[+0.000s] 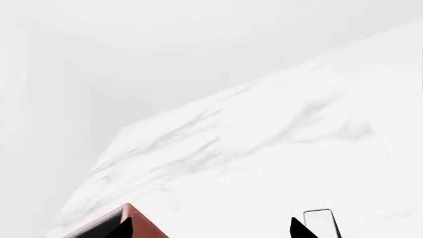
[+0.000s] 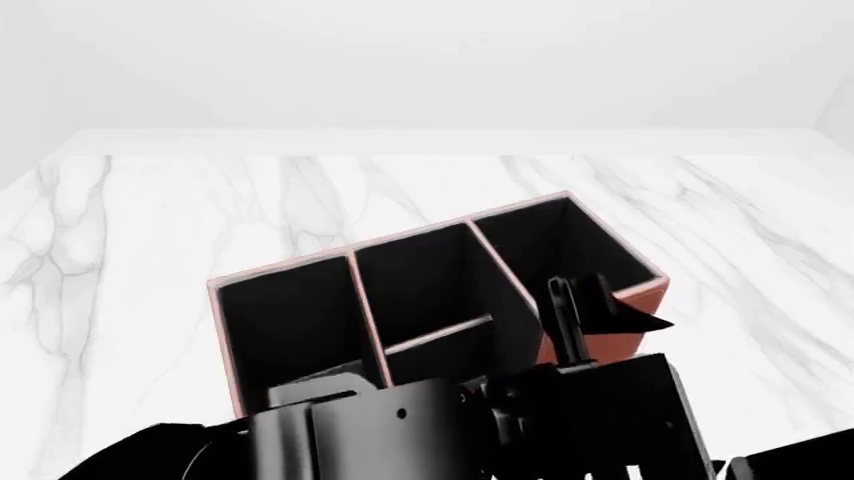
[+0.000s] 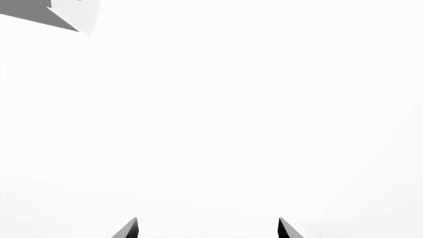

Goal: Pick up the book and place it in the back compartment of the caddy.

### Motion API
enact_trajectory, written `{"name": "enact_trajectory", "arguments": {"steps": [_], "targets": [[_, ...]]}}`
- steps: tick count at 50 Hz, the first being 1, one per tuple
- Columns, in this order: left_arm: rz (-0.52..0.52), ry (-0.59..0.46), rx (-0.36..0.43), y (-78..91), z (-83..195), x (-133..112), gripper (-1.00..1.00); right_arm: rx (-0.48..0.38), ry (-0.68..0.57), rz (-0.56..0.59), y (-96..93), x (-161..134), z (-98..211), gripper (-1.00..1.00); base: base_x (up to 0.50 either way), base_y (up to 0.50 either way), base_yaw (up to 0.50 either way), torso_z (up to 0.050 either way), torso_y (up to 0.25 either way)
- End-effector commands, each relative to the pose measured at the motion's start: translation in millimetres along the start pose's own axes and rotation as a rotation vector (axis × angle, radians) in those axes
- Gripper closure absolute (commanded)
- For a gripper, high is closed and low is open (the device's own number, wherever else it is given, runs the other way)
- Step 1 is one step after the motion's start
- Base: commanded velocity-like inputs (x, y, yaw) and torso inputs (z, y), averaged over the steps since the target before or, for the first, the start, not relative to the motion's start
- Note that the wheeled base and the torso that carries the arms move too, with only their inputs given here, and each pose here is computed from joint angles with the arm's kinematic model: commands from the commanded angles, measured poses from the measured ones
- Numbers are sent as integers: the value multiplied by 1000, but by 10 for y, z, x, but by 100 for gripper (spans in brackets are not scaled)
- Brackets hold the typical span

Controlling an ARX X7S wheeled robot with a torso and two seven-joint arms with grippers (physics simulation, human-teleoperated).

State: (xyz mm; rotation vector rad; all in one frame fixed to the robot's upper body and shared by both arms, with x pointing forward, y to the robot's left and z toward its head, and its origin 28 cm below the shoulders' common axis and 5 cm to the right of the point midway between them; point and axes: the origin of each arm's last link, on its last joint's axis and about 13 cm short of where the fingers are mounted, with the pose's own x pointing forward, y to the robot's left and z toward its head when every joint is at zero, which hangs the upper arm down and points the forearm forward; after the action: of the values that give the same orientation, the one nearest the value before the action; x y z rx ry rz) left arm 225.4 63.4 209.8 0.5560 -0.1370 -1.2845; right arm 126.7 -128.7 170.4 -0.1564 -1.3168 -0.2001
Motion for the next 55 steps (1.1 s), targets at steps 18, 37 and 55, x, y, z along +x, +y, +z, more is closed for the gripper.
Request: {"name": "enact_trajectory", "arguments": {"steps": [18, 37, 55], "targets": [[-59, -97, -448, 103, -49, 183, -100, -23, -2, 14, -6, -13, -6, -100, 0, 0, 0, 0, 0], [-119, -36, -499, -34, -218, 264, -100, -21, 0, 16, 1, -19, -10, -100, 0, 0, 0, 0, 0], [-174, -26, -475, -97, -305, 295, -100, -12, 4, 20, 13, -27, -11, -100, 0, 0, 0, 0, 0]]}}
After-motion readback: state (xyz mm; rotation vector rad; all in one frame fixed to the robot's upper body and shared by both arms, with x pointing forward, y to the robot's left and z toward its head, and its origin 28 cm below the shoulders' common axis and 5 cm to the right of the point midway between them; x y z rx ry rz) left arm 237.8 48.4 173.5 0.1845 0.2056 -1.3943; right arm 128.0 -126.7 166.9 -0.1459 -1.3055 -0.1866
